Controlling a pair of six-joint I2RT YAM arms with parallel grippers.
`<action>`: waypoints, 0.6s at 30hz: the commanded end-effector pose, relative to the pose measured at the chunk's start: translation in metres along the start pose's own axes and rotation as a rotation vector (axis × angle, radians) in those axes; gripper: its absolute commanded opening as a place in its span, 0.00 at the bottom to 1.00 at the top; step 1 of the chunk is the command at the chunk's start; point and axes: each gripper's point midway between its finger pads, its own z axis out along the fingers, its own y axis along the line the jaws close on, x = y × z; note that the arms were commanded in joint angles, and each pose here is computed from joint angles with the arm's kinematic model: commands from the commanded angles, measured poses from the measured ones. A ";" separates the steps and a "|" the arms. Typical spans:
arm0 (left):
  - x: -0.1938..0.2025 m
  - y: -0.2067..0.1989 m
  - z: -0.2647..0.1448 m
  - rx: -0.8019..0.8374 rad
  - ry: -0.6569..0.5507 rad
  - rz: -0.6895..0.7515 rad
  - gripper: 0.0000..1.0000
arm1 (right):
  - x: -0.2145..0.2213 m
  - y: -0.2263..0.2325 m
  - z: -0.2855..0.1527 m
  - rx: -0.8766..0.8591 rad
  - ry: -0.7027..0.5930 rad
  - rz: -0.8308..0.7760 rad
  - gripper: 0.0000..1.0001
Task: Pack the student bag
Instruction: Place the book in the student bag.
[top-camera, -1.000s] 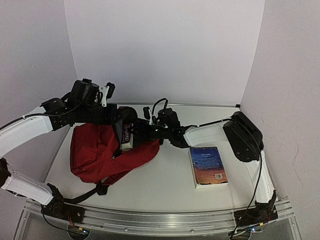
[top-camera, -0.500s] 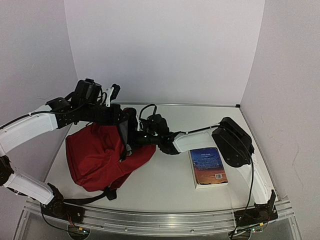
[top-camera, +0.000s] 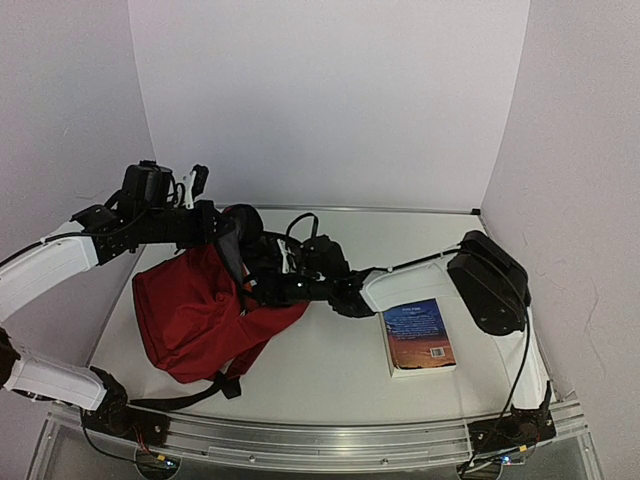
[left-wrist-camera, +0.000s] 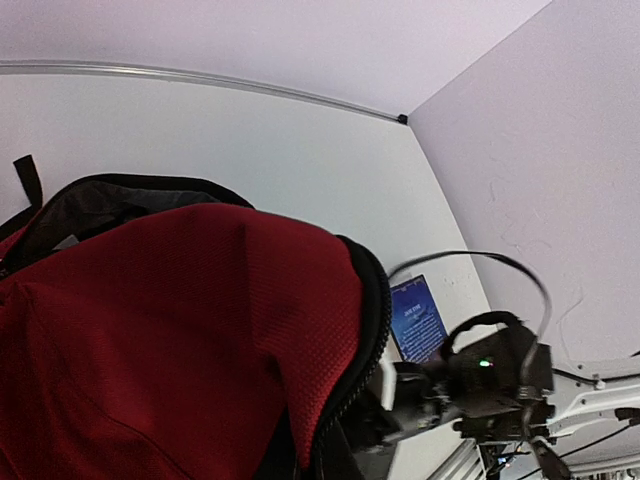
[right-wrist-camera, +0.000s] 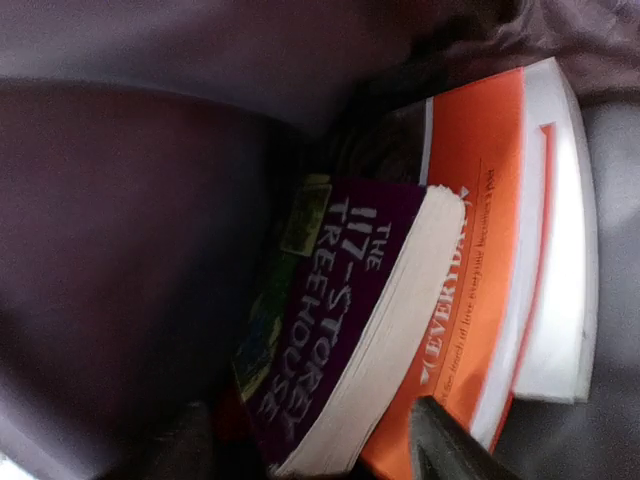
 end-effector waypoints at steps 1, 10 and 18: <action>-0.023 0.008 -0.017 0.032 -0.122 -0.054 0.00 | -0.060 0.032 -0.064 0.149 -0.175 -0.150 0.82; -0.020 0.067 -0.022 -0.020 -0.146 -0.172 0.00 | -0.052 -0.035 -0.179 0.727 -0.139 -0.210 0.98; -0.048 0.103 -0.028 -0.013 -0.157 -0.186 0.00 | -0.010 -0.117 -0.259 1.116 -0.049 -0.061 0.98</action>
